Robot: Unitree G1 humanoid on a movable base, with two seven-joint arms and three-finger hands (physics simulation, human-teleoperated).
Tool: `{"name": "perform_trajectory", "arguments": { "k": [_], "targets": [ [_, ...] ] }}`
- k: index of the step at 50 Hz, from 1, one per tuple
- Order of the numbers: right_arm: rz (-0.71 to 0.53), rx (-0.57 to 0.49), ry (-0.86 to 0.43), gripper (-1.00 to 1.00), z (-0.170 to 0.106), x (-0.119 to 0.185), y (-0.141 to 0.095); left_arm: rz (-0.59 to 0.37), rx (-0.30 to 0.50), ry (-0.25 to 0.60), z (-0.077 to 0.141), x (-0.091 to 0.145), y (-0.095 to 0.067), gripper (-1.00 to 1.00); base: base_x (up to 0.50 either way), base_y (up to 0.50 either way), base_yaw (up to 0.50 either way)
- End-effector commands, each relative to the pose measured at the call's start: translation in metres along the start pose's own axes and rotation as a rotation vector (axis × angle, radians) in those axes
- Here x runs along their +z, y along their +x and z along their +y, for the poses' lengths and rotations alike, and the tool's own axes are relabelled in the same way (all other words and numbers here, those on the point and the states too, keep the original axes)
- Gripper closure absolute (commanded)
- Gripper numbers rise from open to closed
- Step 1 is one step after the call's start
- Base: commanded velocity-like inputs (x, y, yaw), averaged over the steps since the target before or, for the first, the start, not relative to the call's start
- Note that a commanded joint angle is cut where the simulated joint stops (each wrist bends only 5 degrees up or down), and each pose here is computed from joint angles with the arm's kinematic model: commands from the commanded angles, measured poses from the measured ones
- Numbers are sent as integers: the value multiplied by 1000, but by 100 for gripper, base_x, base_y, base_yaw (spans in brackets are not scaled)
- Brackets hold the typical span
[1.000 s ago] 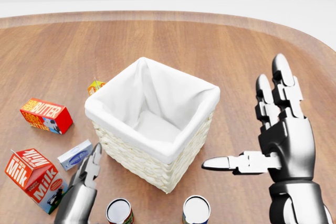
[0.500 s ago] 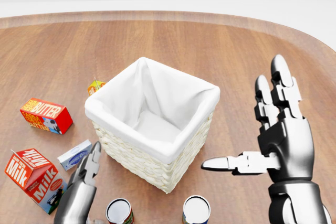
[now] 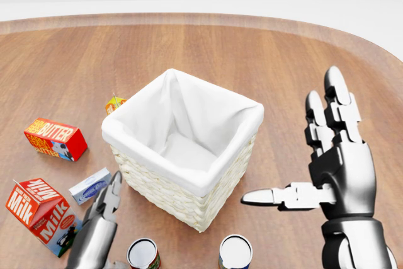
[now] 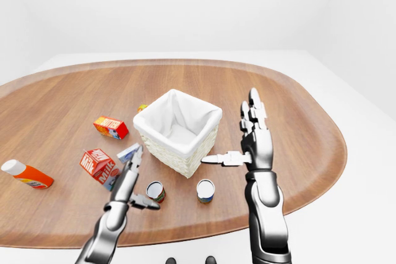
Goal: Pick up the tomato sauce, and put it in the basket.
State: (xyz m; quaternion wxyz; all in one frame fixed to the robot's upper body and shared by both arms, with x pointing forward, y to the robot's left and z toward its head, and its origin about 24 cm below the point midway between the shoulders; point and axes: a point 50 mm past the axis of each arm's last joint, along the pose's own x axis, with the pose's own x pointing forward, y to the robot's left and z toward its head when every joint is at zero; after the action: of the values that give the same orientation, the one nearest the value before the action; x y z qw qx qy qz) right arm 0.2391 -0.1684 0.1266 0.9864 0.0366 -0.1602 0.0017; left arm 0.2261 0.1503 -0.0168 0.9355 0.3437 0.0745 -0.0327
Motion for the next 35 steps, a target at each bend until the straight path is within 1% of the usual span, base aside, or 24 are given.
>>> {"name": "perform_trajectory", "arguments": {
  "k": [1, 22, 28, 35],
  "targets": [
    [-1, -1, 0, -100, 0, 0, 0, 21, -5, 9, -4, -5, 4, -100, 0, 0, 0],
    [-2, 0, 1, -100, 0, 0, 0, 51, -10, 20, -8, -11, 10, -100, 0, 0, 0],
    [0, -1, 2, -100, 0, 0, 0, 44, -13, 21, -9, -9, 9, -100, 0, 0, 0],
    [2, 0, 2, -100, 0, 0, 0, 61, -15, 27, -11, -13, 11, -100, 0, 0, 0]
  ]
}}
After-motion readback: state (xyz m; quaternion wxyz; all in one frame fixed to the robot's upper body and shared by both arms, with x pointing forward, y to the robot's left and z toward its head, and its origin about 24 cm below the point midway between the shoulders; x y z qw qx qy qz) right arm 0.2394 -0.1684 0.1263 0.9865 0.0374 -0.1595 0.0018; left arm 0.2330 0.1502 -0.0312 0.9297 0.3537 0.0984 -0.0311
